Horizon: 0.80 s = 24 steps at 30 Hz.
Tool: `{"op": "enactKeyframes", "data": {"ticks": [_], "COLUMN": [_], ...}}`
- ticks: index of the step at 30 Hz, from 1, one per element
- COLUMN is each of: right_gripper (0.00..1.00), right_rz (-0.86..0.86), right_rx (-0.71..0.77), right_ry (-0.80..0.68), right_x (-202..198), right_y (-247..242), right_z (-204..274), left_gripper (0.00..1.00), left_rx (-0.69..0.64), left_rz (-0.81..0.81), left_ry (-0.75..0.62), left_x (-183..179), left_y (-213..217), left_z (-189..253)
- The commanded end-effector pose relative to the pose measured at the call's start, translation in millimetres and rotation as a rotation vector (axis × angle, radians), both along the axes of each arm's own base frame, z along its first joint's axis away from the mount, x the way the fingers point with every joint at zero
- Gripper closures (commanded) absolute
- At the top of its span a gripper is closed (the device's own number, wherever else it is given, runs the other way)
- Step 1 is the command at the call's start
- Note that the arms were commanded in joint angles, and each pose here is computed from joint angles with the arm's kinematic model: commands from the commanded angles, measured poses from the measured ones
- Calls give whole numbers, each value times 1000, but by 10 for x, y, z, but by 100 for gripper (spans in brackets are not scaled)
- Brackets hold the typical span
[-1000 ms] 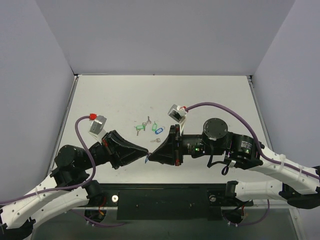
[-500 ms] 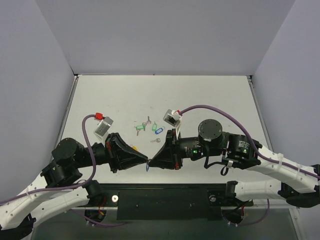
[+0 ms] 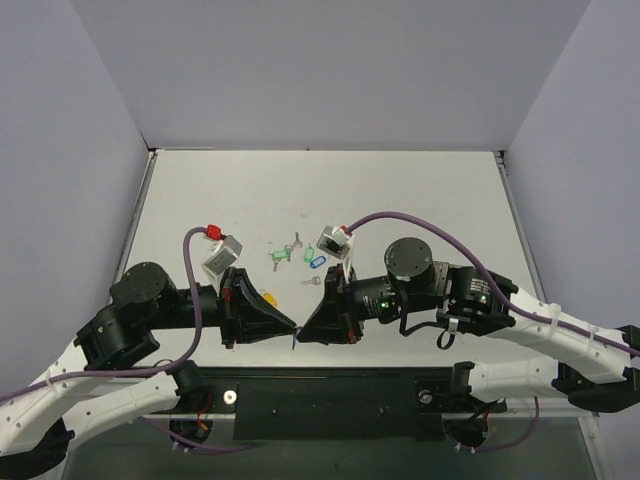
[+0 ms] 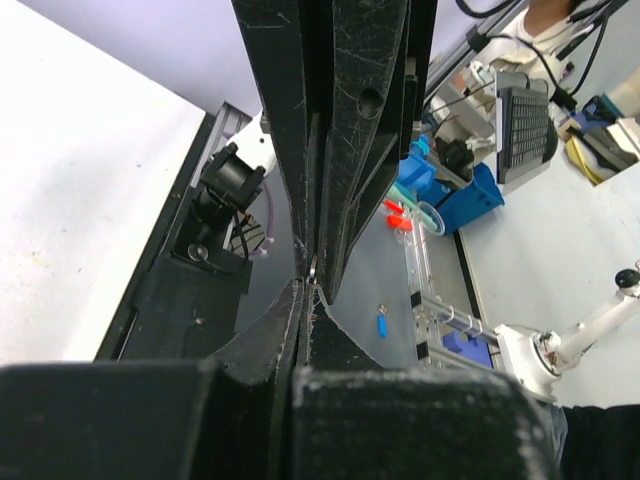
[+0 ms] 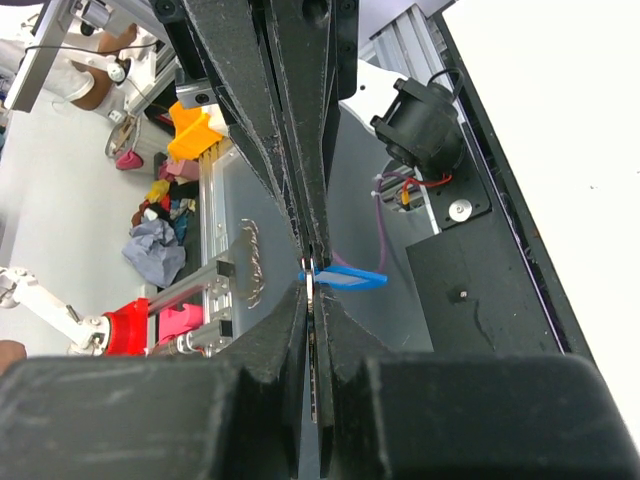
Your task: Remove the keys from the keyring
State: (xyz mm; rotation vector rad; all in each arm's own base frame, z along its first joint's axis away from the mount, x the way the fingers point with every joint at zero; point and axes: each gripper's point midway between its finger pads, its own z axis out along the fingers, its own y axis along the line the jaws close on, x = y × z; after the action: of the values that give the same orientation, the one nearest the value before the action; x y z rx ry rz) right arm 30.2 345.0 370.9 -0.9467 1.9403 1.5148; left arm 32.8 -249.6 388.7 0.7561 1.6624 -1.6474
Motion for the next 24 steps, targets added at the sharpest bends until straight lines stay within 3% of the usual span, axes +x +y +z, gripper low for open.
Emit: {"op": "enactKeyframes", "data": {"ticks": [1,7,8,10,11,12,13,15,19,24], "right_gripper": [100,100,100,100,100,100,100,100,100,100], "right_rz": [-17,-21,-25,-29,-32,-34,-35,-41,-101,-151], "right_rx": [66,61,65,77,86,93,101,109,133,228], "right_ry": [-37,-40,-42,-43,-42,-41,-39,-41,-63,-73], "right_x": [51,44,50,47,49,46,43,51,151,238], "right_y": [65,46,30,20,22,8,5,0,-18,23], "right_z": [224,206,218,242,256,271,289,307,346,542], "left_gripper": [100,100,96,74,55,49,31,25,23,23], "left_rx": [46,45,35,16,9,-9,-19,-55,-190,-388], "left_rz": [-97,-81,-64,-39,-25,-8,4,61,262,260], "left_ry": [-17,-14,-18,-18,-20,-23,-26,-34,-47,-35], "left_x": [-168,-140,-118,-97,-84,-71,-59,2,228,162], "left_y": [26,20,26,48,61,80,92,142,367,494], "left_z": [-18,4,38,97,126,167,199,294,493,673]}}
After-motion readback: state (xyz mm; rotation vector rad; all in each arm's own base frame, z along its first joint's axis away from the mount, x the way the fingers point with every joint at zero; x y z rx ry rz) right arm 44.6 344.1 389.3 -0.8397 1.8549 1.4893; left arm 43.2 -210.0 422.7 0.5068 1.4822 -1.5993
